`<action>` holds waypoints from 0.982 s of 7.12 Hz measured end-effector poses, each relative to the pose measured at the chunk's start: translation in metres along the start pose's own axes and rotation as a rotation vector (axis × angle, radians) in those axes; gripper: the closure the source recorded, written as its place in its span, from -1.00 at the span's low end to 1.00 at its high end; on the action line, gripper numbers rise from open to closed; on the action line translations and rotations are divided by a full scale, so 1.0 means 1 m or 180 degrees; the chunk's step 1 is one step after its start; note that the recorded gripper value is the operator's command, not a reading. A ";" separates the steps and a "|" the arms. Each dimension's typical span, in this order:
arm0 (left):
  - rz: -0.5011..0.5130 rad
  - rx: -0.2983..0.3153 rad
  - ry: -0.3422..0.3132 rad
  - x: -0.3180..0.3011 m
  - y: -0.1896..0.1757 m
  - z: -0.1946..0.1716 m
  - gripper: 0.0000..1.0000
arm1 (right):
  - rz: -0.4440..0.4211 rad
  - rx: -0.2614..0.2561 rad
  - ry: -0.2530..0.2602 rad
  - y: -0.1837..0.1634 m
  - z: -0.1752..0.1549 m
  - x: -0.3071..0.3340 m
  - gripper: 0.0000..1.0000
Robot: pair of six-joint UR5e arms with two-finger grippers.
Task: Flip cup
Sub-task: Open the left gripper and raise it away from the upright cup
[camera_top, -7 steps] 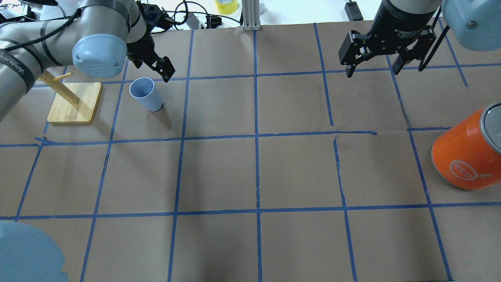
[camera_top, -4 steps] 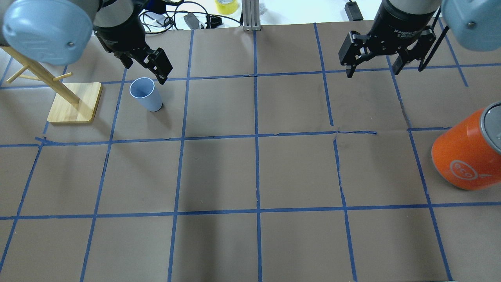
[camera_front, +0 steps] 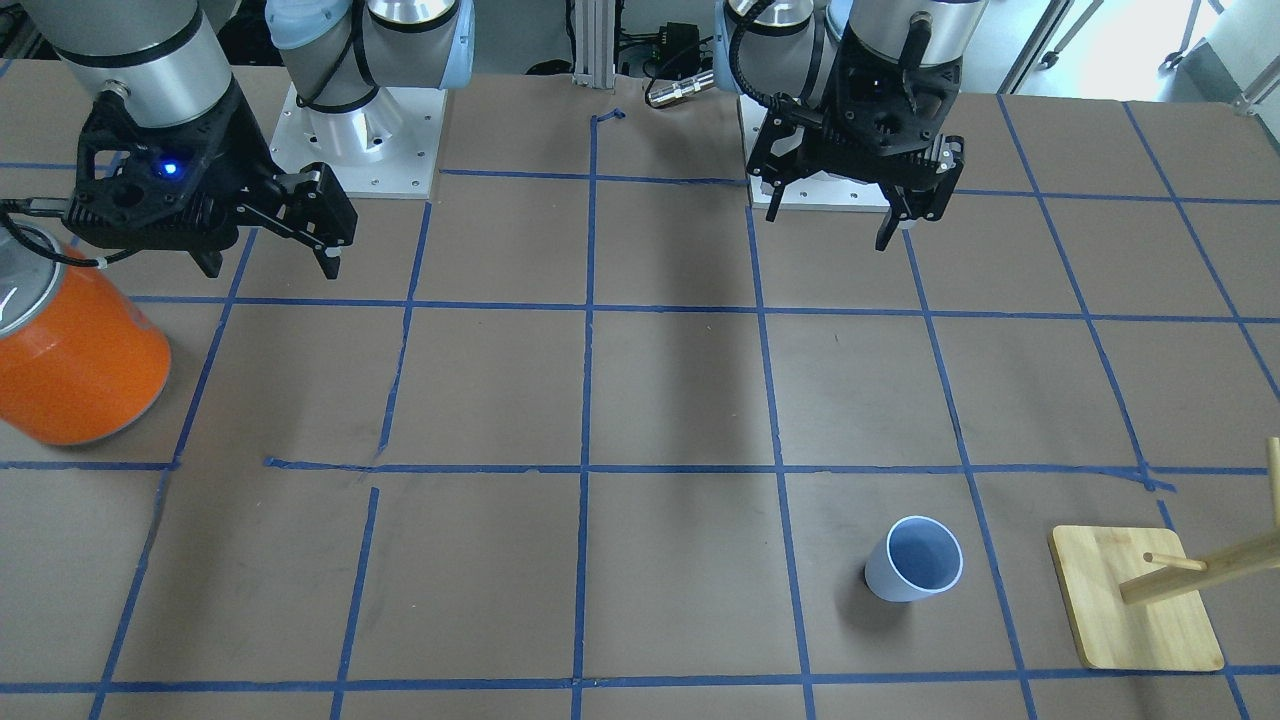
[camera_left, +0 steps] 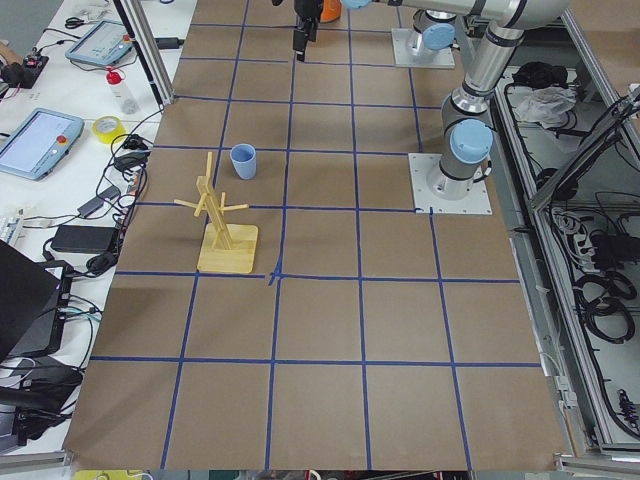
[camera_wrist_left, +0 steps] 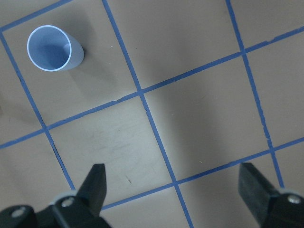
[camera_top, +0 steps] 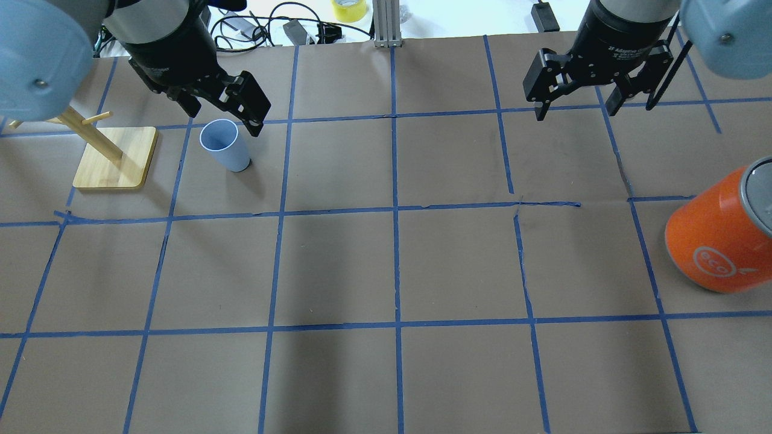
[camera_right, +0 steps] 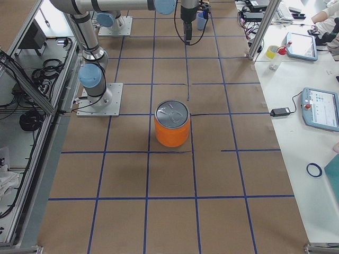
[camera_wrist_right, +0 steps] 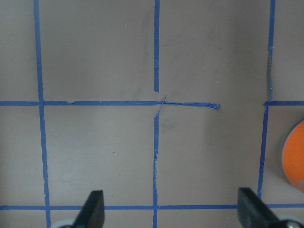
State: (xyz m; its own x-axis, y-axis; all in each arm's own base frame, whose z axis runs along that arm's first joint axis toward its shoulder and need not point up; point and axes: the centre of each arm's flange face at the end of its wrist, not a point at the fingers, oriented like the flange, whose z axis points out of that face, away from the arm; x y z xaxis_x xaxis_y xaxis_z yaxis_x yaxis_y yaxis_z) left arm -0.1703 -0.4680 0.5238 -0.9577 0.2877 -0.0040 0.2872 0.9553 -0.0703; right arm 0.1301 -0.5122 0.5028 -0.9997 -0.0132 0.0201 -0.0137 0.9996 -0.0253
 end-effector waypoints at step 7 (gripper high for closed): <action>-0.0842 0.0079 -0.0052 -0.051 0.014 -0.013 -1.00 | 0.0020 -0.0053 0.0077 0.003 0.001 0.005 -1.00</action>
